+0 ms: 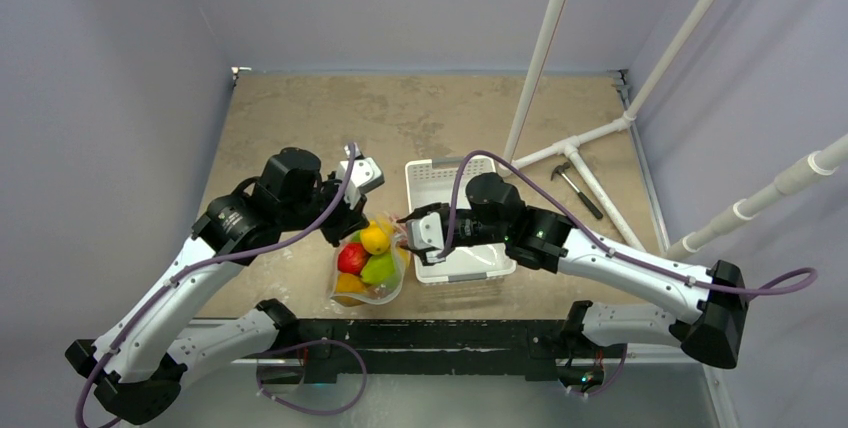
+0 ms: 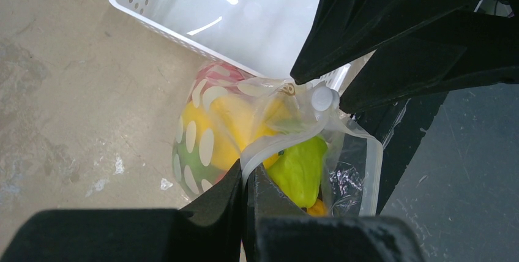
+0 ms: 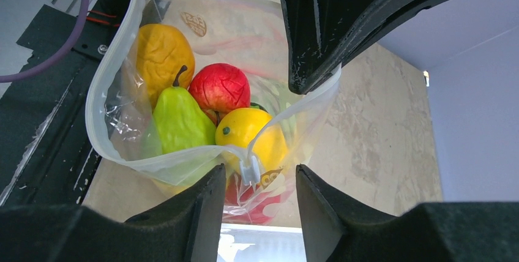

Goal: Place the food in the zip-top bag and seal the zipper
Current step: Adjust the zipper food storage bag at the center of the board.

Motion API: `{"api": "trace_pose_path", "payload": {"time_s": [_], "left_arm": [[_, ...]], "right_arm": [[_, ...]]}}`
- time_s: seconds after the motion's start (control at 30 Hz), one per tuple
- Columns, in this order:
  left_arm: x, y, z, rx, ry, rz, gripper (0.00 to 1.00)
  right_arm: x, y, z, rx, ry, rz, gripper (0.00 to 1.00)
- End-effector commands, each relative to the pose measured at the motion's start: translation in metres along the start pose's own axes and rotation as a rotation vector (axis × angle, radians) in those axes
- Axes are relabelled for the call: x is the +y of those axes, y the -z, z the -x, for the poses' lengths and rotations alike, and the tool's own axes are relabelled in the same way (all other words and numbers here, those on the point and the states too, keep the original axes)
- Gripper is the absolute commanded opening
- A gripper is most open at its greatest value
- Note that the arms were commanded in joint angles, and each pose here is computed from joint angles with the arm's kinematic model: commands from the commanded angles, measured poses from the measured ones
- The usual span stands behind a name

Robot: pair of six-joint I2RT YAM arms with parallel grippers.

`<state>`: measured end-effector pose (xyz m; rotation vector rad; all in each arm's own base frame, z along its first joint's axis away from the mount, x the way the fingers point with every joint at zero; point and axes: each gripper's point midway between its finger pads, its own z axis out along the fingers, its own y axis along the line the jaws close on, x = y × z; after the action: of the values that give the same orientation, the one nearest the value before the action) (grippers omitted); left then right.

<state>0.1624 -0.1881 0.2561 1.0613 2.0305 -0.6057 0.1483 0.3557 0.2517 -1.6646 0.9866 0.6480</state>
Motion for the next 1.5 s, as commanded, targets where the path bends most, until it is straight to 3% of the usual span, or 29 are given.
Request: {"api": "trace_pose_path", "payload": {"time_s": [0.0, 0.27, 0.5, 0.67, 0.87, 1.1, 1.23, 1.47], "left_arm": [[-0.004, 0.004, 0.019, -0.065, -0.042, -0.025, 0.00], [-0.006, 0.003, 0.016, -0.064, -0.034, -0.032, 0.00], [-0.007, 0.003, 0.014, -0.062, -0.020, -0.036, 0.00], [-0.007, 0.006, 0.013, -0.056, -0.009, -0.028, 0.00], [-0.001, 0.009, 0.004, -0.023, 0.038, 0.022, 0.00], [-0.007, 0.026, 0.012, -0.085, 0.064, 0.028, 0.01], [-0.009, 0.032, 0.013, -0.117, 0.055, 0.031, 0.06], [-0.004, 0.058, 0.038, -0.202, 0.018, 0.085, 0.06]], "right_arm": [[-0.001, -0.004, 0.009, -0.035, 0.037, 0.008, 0.46], [0.005, -0.008, 0.008, -0.043, 0.038, 0.034, 0.38], [0.009, -0.013, 0.008, -0.037, 0.033, 0.059, 0.22], [0.002, -0.010, 0.010, -0.019, 0.036, 0.032, 0.00], [-0.012, -0.001, 0.018, 0.002, 0.023, -0.025, 0.00], [-0.025, 0.001, 0.017, 0.104, -0.106, -0.037, 0.00], [-0.035, 0.009, 0.038, 0.057, -0.149, -0.078, 0.00], [-0.066, 0.028, 0.072, 0.033, -0.218, -0.176, 0.00]]}}
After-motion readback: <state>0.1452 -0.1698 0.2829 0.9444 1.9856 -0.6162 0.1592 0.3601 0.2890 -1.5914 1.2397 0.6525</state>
